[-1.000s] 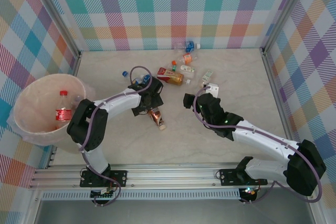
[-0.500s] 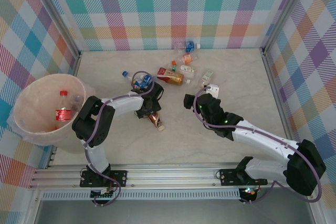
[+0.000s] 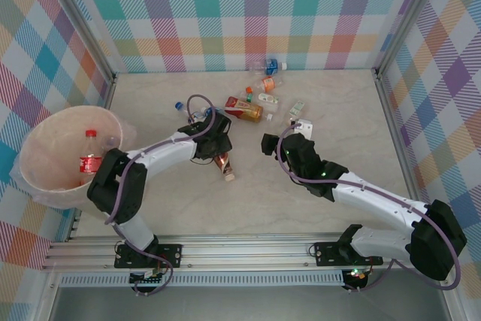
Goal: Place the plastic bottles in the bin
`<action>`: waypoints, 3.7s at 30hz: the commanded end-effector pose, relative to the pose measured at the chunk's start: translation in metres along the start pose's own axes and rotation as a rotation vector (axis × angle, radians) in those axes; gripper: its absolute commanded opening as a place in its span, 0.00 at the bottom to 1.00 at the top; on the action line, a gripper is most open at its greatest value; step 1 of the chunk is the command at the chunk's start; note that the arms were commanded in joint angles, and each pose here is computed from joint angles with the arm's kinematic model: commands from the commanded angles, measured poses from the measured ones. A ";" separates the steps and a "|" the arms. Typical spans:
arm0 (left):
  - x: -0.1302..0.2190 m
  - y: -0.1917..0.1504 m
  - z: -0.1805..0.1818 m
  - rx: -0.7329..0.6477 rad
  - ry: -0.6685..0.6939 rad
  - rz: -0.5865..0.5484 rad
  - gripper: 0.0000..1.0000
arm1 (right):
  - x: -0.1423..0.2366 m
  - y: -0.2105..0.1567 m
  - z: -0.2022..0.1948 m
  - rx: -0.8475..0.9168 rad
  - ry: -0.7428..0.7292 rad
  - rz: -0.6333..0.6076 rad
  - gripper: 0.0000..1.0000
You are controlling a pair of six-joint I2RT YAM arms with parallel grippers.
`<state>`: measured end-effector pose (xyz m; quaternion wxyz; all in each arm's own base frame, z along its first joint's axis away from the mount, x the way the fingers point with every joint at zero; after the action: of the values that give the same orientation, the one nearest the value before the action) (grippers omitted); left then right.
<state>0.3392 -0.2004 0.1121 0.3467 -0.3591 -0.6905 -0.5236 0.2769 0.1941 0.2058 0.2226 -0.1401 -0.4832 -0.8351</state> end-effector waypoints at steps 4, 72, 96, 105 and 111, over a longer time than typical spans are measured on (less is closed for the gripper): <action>0.052 0.030 -0.014 -0.083 -0.063 -0.114 0.56 | 0.008 0.018 0.019 -0.066 0.105 -0.045 1.00; 0.325 0.113 0.303 0.328 0.949 -0.659 0.61 | -0.010 0.017 0.044 -0.047 0.151 -0.019 1.00; 0.313 0.131 0.262 0.369 0.590 -0.621 1.00 | -0.009 0.015 0.039 -0.056 0.142 -0.015 1.00; 0.310 0.143 0.230 0.299 0.516 -0.626 1.00 | -0.009 0.014 0.037 -0.052 0.135 -0.014 1.00; 0.312 0.153 0.186 0.224 0.393 -0.654 1.00 | -0.009 0.014 0.036 -0.052 0.130 -0.017 1.00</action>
<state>0.2917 0.0698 0.3960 0.3586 0.0365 -0.7267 -0.5848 0.2884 0.2220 0.2171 0.2556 -0.1005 -0.4614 -0.8436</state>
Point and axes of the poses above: each hand's point on the last joint's axis, 136 mm out from that joint toward the fingers, its own x axis back along the fingers, its own z axis along the line the jaws close on, y = z × x, the point moved 3 cm from there along x, back along the fingers, and after that the axes turned 10 degrees about -x, right-handed, at the moved point
